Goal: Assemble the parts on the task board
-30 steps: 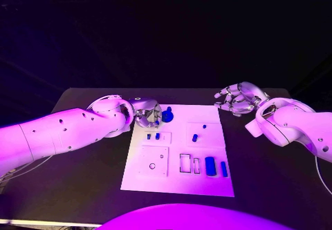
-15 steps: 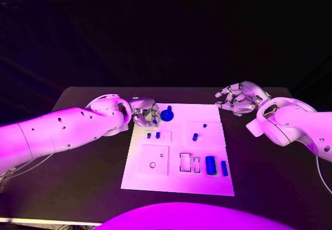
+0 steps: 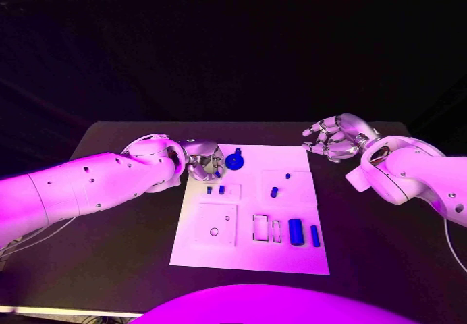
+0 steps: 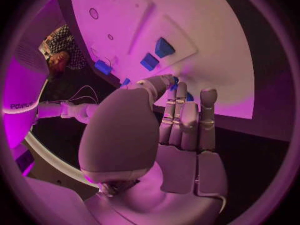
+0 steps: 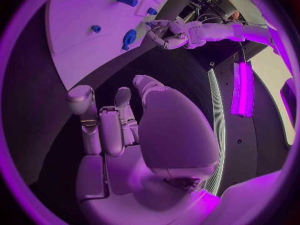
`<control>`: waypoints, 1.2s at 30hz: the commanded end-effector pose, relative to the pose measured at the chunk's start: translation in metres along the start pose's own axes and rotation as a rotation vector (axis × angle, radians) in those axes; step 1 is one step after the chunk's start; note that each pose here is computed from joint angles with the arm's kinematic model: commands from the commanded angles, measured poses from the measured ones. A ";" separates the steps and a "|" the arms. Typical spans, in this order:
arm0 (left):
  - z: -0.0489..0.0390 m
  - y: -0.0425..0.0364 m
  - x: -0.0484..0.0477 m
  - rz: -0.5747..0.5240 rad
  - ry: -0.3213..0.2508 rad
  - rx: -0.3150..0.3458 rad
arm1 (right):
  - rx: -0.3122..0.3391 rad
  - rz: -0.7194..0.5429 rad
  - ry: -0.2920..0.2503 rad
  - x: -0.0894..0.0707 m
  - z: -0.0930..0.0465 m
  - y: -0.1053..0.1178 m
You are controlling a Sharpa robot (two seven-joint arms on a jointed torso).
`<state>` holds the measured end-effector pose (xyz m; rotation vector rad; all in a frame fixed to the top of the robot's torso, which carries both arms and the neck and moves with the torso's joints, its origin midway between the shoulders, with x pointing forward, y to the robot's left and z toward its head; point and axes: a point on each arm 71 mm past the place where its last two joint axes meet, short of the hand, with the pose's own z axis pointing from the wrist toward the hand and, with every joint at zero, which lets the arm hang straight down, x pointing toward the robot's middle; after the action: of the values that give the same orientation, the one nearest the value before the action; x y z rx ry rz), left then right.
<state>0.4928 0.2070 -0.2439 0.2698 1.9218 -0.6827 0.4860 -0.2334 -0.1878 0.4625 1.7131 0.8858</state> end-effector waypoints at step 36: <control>0.0062 0.0038 0.0138 -0.020 0.034 -0.030 | -0.006 -0.002 0.009 0.000 -0.001 0.000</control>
<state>0.4953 0.2028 -0.2534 0.2449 1.9360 -0.6787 0.4859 -0.2344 -0.1880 0.4647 1.7139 0.8833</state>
